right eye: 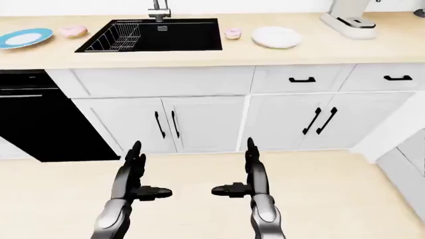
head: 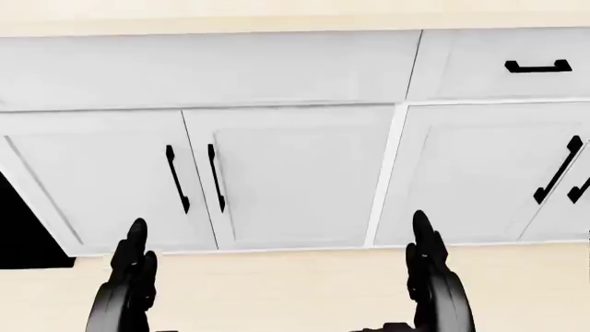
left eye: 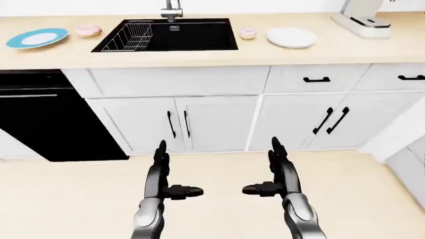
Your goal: Place the pastries on the plates.
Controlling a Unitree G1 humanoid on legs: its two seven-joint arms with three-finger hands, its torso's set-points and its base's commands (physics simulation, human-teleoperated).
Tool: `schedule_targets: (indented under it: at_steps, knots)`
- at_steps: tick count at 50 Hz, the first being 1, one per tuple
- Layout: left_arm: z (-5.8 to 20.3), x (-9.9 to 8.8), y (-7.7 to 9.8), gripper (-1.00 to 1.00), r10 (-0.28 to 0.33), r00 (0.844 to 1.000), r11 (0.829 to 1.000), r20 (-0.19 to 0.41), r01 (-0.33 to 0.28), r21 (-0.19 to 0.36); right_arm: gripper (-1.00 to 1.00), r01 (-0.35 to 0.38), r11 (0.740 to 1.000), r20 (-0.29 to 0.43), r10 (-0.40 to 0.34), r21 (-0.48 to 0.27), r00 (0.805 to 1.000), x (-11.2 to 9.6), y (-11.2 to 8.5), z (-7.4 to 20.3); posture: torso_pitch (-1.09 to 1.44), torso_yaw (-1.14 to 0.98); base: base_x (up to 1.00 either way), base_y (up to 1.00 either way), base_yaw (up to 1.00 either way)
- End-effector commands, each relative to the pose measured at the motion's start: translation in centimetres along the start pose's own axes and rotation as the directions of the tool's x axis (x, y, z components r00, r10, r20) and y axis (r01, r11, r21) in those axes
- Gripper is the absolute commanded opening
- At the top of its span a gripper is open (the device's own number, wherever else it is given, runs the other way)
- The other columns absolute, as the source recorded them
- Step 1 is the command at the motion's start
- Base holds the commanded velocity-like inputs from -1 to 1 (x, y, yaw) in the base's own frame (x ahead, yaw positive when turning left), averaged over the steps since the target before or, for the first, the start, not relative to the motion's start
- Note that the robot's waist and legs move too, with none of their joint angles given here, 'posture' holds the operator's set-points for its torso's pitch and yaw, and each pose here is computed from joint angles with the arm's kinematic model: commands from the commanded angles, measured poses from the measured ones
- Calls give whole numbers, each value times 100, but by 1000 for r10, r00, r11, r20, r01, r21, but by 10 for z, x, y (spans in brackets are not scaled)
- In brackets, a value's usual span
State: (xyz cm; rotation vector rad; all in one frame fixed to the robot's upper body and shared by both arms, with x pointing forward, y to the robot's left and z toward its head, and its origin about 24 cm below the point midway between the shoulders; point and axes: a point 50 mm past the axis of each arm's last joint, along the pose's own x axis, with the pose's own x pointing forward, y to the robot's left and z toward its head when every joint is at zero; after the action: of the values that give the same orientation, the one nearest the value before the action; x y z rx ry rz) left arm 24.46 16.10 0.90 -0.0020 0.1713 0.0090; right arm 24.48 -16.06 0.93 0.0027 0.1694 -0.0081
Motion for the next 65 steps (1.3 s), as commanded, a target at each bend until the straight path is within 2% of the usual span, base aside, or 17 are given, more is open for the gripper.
schedule_targets:
  at_steps: [1, 2, 3, 4, 7, 12, 14, 19, 25, 28, 30, 33, 35, 39, 44, 49, 65]
  knots:
    - [42, 12, -8, 100, -46, 978, 999, 203, 41, 25, 100, 21, 1000, 189, -20, -3, 982, -3, 0, 36, 0, 0, 0, 0, 0]
    - [43, 14, -9, 100, -58, 980, 998, 188, 52, 38, 100, 19, 1000, 189, -18, -3, 982, -3, -1, 39, 0, 0, 0, 0, 0]
    - [55, 17, -8, 100, -43, 980, 998, 195, 52, -42, 100, 38, 999, 198, -33, -19, 980, 0, -3, 49, 0, 0, 0, 0, 0]
    - [58, 16, -6, 100, -34, 980, 999, 198, 35, -5, 100, 27, 1000, 209, -24, -12, 978, -2, -1, 53, 0, 0, 0, 0, 0]
    - [51, 17, -4, 100, -32, 985, 999, 171, 26, 34, 100, 35, 999, 217, -27, -31, 976, -5, 0, 55, 0, 0, 0, 0, 0]
    - [64, 14, -1, 100, -19, 982, 999, 189, 10, 45, 100, 30, 999, 250, -22, -28, 968, -4, 0, 72, 0, 0, 0, 0, 0]
    - [84, 15, 1, 100, -9, 974, 999, 225, -3, 51, 100, 6, 999, 280, 7, -47, 960, -4, 4, 83, 0, 0, 0, 0, 0]
    - [137, 24, 6, 100, 6, 949, 996, 316, -34, 83, 100, 14, 999, 345, 4, -51, 939, 7, 4, 123, 0, 0, 48, -46, 0]
    - [166, 26, 11, 100, 6, 928, 993, 373, -49, 104, 100, 15, 997, 398, 15, -72, 917, 22, 9, 160, 0, 0, 45, -19, 0]
    - [184, 25, 9, 100, -9, 916, 993, 401, -39, 111, 100, 18, 998, 443, 13, -64, 896, 19, 9, 185, 0, 0, 42, -17, 0]
    - [207, 21, 14, 100, -4, 898, 991, 440, -54, 119, 100, 23, 998, 470, 7, -57, 883, 13, 7, 200, 0, 0, 41, -16, 0]
    - [216, 24, 13, 100, -2, 891, 989, 455, -65, 132, 100, 41, 997, 496, -7, -58, 868, 8, 1, 216, 0, 0, 41, -16, 0]
    - [219, 26, 10, 100, -11, 888, 988, 460, -62, 142, 100, 40, 998, 506, -8, -52, 863, 6, -1, 220, 0, 0, 41, -16, 0]
    - [236, 24, 10, 100, -8, 870, 988, 493, -71, 141, 100, 30, 999, 525, -6, -38, 851, 0, 0, 226, 0, 0, 42, -16, 0]
    - [245, 26, 9, 100, -1, 860, 985, 511, -86, 147, 100, 33, 999, 550, -17, -19, 835, -6, -3, 238, 0, 0, 41, -16, 0]
    - [249, 19, 9, 100, -3, 848, 986, 531, -86, 142, 100, 18, 1000, 556, -19, 7, 831, -7, -1, 235, 0, 0, 41, -17, 0]
    - [239, 19, 11, 100, 8, 855, 988, 519, -87, 127, 100, 30, 1000, 552, -21, -7, 833, -10, -1, 229, 0, 0, 36, -12, 0]
